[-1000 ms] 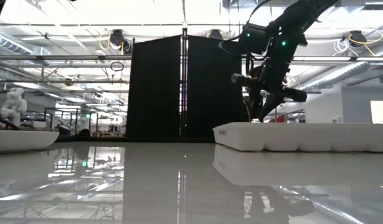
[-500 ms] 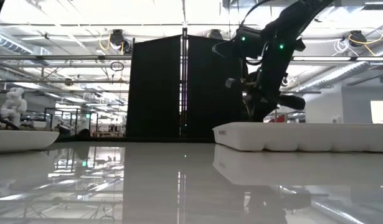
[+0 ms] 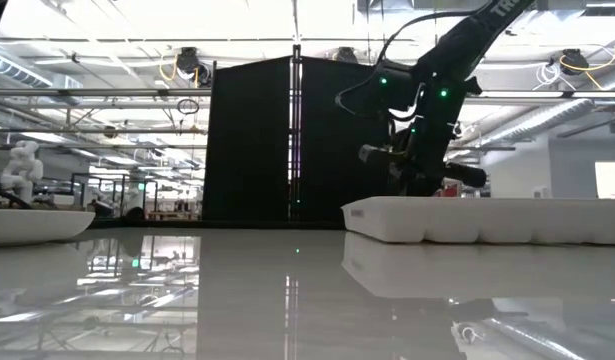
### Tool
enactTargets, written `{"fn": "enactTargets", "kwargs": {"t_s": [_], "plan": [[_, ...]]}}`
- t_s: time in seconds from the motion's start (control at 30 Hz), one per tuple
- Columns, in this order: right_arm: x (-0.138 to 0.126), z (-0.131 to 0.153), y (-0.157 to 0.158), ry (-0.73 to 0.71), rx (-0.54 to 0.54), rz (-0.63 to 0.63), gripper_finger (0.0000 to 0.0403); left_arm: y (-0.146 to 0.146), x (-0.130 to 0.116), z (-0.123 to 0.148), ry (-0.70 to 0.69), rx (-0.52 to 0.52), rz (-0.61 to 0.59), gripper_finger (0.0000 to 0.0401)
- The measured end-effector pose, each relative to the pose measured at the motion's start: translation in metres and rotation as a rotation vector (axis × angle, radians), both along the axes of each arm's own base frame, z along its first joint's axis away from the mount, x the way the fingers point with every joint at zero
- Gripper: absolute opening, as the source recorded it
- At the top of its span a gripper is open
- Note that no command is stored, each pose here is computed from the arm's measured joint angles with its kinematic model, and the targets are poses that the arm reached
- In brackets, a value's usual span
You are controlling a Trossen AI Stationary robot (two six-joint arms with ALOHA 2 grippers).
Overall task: Sort silverware
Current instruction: Put the bronze spoon into the silverware tray, then return to Home Position
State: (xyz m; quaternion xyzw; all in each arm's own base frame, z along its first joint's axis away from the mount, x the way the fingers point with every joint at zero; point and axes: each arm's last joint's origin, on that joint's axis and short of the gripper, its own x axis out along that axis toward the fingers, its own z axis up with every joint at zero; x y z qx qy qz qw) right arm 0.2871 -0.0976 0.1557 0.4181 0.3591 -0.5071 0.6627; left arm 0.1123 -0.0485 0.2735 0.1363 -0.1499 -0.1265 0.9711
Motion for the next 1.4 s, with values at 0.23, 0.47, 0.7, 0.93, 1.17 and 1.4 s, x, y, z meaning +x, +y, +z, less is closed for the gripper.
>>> {"fn": "enactTargets", "kwargs": {"t_s": [0.23,0.47,0.7,0.93,1.17,1.4], "plan": [[-0.002,0.013,0.007,-0.076,0.119,0.066,0.0,0.0,0.0,0.0,-0.005,0.018,0.005,0.0215],[0.0,0.013,0.016,-0.076,0.123,0.105,0.0,0.0,0.0,0.0,-0.005,0.017,0.005,0.0215],[-0.003,0.018,0.005,-0.017,-0.129,0.014,0.0,0.0,0.0,0.0,-0.005,0.017,0.006,0.0215],[-0.008,0.016,-0.009,0.006,-0.132,-0.017,0.0,0.0,0.0,0.0,-0.006,0.017,0.006,0.0215],[-0.009,0.016,-0.008,0.017,-0.112,-0.001,0.0,0.0,0.0,0.0,-0.006,0.018,0.006,0.0215],[-0.004,0.049,0.017,-0.116,-0.13,0.254,0.0,0.005,-0.006,0.01,0.007,-0.086,0.042,0.0215]]}}
